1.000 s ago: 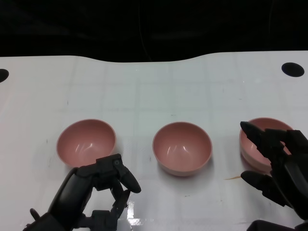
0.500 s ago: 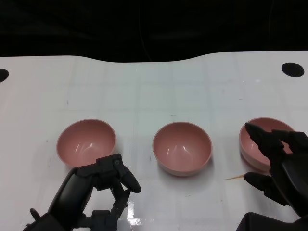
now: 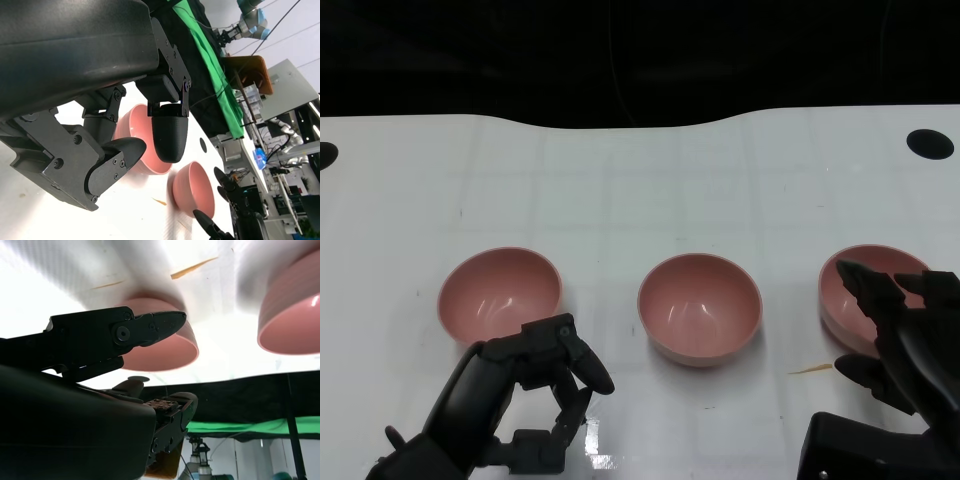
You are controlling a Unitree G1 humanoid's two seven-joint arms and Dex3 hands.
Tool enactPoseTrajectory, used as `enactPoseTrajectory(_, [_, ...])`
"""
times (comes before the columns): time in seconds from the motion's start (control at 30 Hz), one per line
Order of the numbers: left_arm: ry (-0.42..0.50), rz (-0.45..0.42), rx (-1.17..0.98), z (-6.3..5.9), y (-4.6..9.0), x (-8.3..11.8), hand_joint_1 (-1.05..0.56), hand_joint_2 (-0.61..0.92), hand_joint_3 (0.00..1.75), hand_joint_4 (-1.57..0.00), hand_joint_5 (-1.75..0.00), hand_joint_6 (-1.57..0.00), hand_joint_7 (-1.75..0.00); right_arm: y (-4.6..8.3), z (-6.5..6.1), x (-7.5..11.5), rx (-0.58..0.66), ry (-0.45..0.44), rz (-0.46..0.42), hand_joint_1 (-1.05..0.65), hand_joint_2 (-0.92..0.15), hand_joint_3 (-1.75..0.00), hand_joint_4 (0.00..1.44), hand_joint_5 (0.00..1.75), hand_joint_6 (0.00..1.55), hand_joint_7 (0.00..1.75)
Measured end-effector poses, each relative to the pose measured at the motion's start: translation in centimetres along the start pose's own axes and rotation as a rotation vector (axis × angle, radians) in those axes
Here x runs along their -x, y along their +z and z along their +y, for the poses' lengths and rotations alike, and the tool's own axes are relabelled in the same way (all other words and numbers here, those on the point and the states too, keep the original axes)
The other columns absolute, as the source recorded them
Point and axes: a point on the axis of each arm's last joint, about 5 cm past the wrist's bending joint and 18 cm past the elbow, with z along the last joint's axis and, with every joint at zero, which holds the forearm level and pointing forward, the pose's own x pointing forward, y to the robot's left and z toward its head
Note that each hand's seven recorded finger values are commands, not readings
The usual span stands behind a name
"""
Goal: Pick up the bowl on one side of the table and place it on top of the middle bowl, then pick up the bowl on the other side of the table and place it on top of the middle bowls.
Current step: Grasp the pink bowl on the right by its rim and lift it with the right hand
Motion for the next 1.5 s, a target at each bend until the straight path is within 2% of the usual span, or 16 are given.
enactPoseTrajectory(0.2, [0.000, -0.004, -0.001, 0.0, 0.0, -0.1, -0.13, 0.38, 1.27, -0.76, -1.57, -0.74, -1.27, -0.2, 0.5, -0.4, 0.021, 0.039, 0.004, -0.59, -0.87, -0.01, 0.05, 0.67, 0.24, 0.12])
enactPoseTrajectory(0.33, [0.000, -0.002, 0.000, 0.0, 0.0, -0.1, -0.13, 0.38, 1.27, -0.76, -1.56, -0.75, -1.27, -0.6, 1.1, -1.0, 0.060, 0.091, 0.009, -0.55, -0.87, 0.00, 0.19, 0.57, 0.37, 0.06])
enactPoseTrajectory(0.63, [0.000, -0.003, 0.001, 0.0, 0.0, -0.1, -0.12, 0.39, 1.27, -0.76, -1.55, -0.74, -1.27, -0.6, 1.4, -1.8, 0.052, 0.118, 0.023, -0.50, -0.89, 0.00, 0.41, 0.37, 0.49, 0.03])
enactPoseTrajectory(0.73, [0.000, -0.004, 0.001, 0.0, 0.0, -0.1, -0.13, 0.39, 1.27, -0.76, -1.55, -0.74, -1.27, -0.5, 1.6, -1.8, 0.053, 0.127, 0.025, -0.49, -0.89, 0.00, 0.44, 0.33, 0.50, 0.02])
enactPoseTrajectory(0.8, [0.000, -0.004, 0.001, 0.0, 0.0, -0.1, -0.13, 0.39, 1.27, -0.76, -1.55, -0.74, -1.27, -0.5, 1.6, -1.8, 0.053, 0.132, 0.023, -0.46, -0.91, -0.01, 0.57, 0.36, 0.60, 0.05])
enactPoseTrajectory(0.83, [0.000, -0.004, 0.001, 0.0, 0.0, -0.1, -0.13, 0.39, 1.26, -0.76, -1.55, -0.74, -1.27, -0.4, 1.7, -1.9, 0.057, 0.137, 0.021, -0.44, -0.92, -0.02, 0.72, 0.43, 0.66, 0.07])
enactPoseTrajectory(0.93, [0.000, -0.004, 0.001, 0.0, 0.0, -0.1, -0.13, 0.39, 1.26, -0.76, -1.56, -0.75, -1.28, -0.5, 2.0, -2.0, 0.063, 0.152, 0.022, -0.40, -0.92, -0.04, 0.80, 0.82, 0.80, 0.05])
enactPoseTrajectory(1.27, [-0.001, -0.004, -0.001, 0.0, 0.0, -0.1, -0.12, 0.39, 1.26, -0.76, -1.55, -0.75, -1.27, -0.9, 2.1, -2.3, 0.044, 0.123, -0.017, -0.26, -0.92, -0.02, 0.84, 1.11, 1.05, 0.07])
enactPoseTrajectory(1.33, [-0.001, -0.004, -0.001, 0.0, 0.0, -0.1, -0.13, 0.39, 1.26, -0.76, -1.55, -0.75, -1.27, -1.0, 2.3, -2.3, 0.030, 0.107, -0.027, -0.22, -0.92, -0.04, 0.85, 1.25, 1.14, 0.08])
enactPoseTrajectory(1.4, [-0.001, -0.005, -0.001, 0.0, 0.0, -0.1, -0.13, 0.39, 1.26, -0.76, -1.55, -0.75, -1.26, -1.2, 2.6, -2.4, 0.003, 0.082, -0.039, -0.17, -0.92, -0.11, 0.83, 1.57, 1.24, 0.10])
enactPoseTrajectory(1.47, [0.000, -0.005, -0.001, 0.0, 0.0, -0.1, -0.12, 0.40, 1.25, -0.77, -1.55, -0.75, -1.26, -1.2, 2.7, -2.6, -0.010, 0.050, -0.061, -0.16, -0.89, -0.23, 0.89, 1.70, 1.30, 0.18])
enactPoseTrajectory(1.5, [0.000, -0.005, 0.000, 0.0, 0.0, -0.1, -0.12, 0.40, 1.25, -0.76, -1.55, -0.75, -1.26, -1.2, 2.8, -2.7, -0.015, 0.028, -0.074, -0.15, -0.72, -0.57, 0.92, 1.73, 1.18, 0.51])
